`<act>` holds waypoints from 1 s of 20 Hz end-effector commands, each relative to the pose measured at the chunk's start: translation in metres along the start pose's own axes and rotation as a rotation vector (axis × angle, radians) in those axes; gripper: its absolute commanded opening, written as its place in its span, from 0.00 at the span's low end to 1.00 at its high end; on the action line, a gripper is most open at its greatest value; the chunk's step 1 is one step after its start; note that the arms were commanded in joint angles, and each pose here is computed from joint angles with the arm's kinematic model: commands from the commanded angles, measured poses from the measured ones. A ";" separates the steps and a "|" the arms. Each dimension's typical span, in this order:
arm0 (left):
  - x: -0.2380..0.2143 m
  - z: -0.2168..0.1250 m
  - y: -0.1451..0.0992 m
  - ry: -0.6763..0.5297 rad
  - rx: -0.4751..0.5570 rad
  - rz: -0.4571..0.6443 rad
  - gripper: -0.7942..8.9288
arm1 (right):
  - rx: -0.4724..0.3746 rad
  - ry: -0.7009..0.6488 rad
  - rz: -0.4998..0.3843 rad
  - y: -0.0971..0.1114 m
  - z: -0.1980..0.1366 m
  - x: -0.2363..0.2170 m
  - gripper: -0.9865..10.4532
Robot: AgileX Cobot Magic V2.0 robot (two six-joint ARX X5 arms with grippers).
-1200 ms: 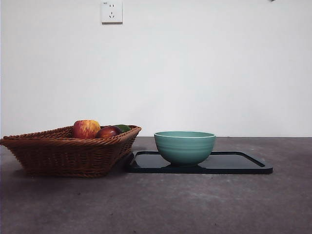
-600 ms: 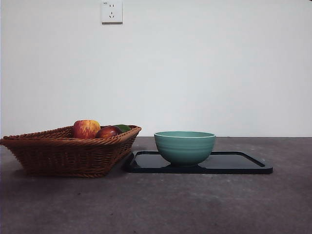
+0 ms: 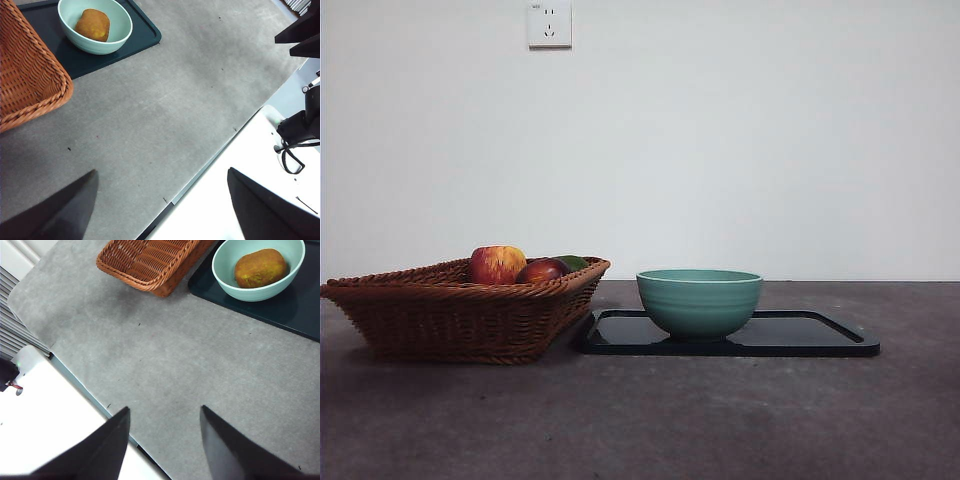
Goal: Pick up the wifruite, put it on the bowl, pick up the plate, put it on desk
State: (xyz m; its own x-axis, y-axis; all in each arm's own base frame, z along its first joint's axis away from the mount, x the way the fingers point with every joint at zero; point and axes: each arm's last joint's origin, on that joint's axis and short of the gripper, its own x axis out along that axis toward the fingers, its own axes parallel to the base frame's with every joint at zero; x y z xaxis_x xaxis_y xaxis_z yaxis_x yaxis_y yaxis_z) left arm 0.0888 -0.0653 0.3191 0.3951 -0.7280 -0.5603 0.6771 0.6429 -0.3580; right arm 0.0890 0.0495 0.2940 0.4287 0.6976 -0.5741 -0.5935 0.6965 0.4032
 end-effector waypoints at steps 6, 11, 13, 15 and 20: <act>0.001 0.004 -0.001 -0.011 0.028 -0.010 0.50 | -0.019 -0.006 0.008 0.001 0.002 0.000 0.28; 0.024 0.032 0.007 -0.031 0.034 -0.013 0.50 | -0.020 -0.007 0.008 0.001 0.002 0.000 0.28; 0.037 0.053 0.011 -0.035 0.041 -0.013 0.50 | -0.020 -0.007 0.008 0.001 0.002 0.000 0.28; 0.053 0.077 0.016 -0.040 0.066 0.006 0.50 | -0.020 -0.007 0.008 0.001 0.002 0.000 0.28; 0.103 0.138 0.032 0.005 0.123 0.024 0.50 | -0.020 -0.007 0.008 0.001 0.002 0.000 0.28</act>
State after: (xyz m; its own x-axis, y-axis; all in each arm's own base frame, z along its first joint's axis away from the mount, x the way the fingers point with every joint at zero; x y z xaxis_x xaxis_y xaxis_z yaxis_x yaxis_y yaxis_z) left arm 0.2326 -0.1475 0.3481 0.4034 -0.7035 -0.5852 0.7124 0.6428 -0.2817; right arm 0.0890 0.0495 0.2940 0.4289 0.6974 -0.5742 -0.5934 0.6968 0.4030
